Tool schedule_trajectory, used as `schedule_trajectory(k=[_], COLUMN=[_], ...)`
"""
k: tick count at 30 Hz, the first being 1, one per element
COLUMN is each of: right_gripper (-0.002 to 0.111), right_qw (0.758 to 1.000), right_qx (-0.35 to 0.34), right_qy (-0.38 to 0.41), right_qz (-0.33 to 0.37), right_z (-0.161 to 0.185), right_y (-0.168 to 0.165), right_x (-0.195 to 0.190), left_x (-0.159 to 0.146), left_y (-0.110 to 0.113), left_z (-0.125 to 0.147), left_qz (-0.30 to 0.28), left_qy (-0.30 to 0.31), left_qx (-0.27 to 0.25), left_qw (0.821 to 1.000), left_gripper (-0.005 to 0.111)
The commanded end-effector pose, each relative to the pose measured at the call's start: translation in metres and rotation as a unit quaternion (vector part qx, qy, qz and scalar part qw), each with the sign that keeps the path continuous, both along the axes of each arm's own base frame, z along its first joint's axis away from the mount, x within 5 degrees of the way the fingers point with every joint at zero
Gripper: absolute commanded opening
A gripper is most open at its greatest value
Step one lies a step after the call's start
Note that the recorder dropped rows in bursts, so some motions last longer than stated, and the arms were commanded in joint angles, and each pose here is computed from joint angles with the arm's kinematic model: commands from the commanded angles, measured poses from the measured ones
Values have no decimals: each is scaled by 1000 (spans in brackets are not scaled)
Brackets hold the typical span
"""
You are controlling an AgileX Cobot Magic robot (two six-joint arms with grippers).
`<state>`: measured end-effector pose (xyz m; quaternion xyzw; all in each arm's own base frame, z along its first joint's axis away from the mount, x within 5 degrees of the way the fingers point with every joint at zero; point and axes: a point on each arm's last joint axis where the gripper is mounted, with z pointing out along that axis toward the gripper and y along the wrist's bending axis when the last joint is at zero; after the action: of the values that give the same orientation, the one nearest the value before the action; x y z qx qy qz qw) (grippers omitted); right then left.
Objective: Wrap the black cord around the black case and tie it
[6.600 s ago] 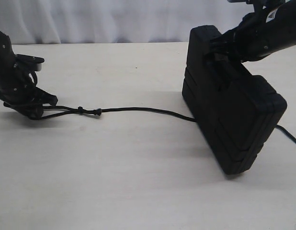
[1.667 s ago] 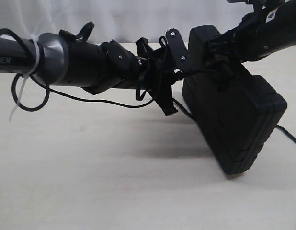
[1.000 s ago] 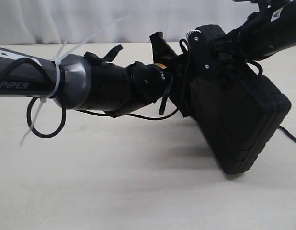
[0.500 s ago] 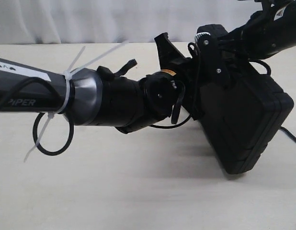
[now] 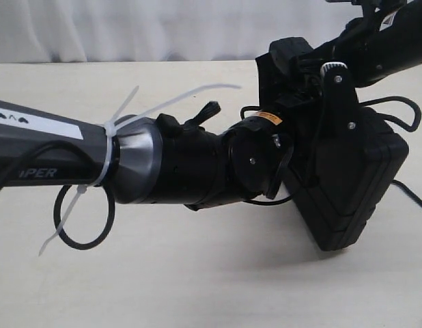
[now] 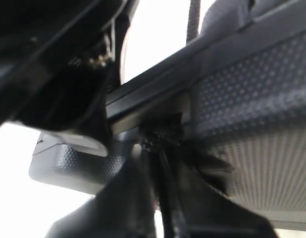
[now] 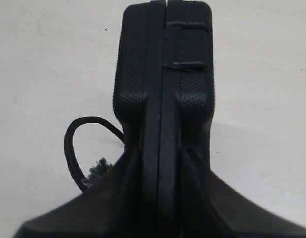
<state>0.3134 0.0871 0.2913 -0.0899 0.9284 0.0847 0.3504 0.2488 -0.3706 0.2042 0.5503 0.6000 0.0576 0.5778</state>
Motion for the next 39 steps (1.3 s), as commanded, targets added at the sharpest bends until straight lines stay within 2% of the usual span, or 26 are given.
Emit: schedule_trajectory(k=[1, 4, 8, 10, 11, 14, 18, 22, 24, 26, 27, 28, 29, 30, 32, 34, 36, 39], right_gripper=[4, 4, 4, 8, 12, 34, 52, 54, 54, 54, 54, 53, 53, 53, 53, 53, 53, 53], right_qw=[999, 999, 999, 999, 999, 999, 999, 999, 999, 999, 998, 995, 991, 983, 972, 966, 958, 939], right_qx=[15, 16, 16, 16, 16, 14, 14, 7, 2, -23, -57, -70, -74, -77, -17, 63, 113, 142], right_qy=[-31, -32, -34, -36, -36, -31, -35, -50, -28, 5, -20, -43, -53, -56, -23, 34, 61, 94], right_qz=[-2, -2, -2, -2, -2, 0, 3, 14, 17, 29, 19, -60, -94, -155, -233, -248, -256, -298], right_z=[9, 9, 9, 10, 10, 9, 17, 34, 30, 12, 10, 18, 24, 27, 12, -20, -41, -74], right_y=[2, 2, 2, 2, 2, 2, 1, 0, 0, 0, -7, -32, -48, -84, -131, -164, -188, -228], right_x=[2, 2, 2, 3, 3, 2, -1, -7, -9, -1, 8, 16, 19, 22, 26, 33, 36, 34], left_x=[-1, -1, 0, 2, 2, -1, 0, 0, 0, 0, 1, 1, 3, 5, 5, 6, 12, 30], left_y=[-1, -1, 1, 3, 3, 1, 2, 2, 3, 3, 4, 5, 7, 9, 10, 12, 19, 38], left_z=[8, 8, 9, 9, 9, 6, 5, 5, 5, 5, 4, 3, 3, 4, 4, 3, 0, -6], left_qz=[1, -1, 18, 35, 34, 22, 37, 37, 39, 42, 47, 53, 63, 78, 79, 95, 125, 178], left_qy=[-10, -8, -8, -5, -3, 19, 31, 31, 33, 35, 39, 46, 45, 35, 26, 38, 64, 101], left_qx=[-12, -11, -21, -29, -28, -26, -34, -34, -36, -37, -39, -36, -35, -30, -23, -29, -39, -41], left_qw=[1000, 1000, 1000, 999, 999, 999, 998, 998, 998, 998, 997, 997, 996, 996, 996, 994, 989, 978], left_gripper=[2, 18, 55, 66, 66, 66, 62, 62, 62, 62, 62, 62, 62, 62, 62, 62, 62, 62])
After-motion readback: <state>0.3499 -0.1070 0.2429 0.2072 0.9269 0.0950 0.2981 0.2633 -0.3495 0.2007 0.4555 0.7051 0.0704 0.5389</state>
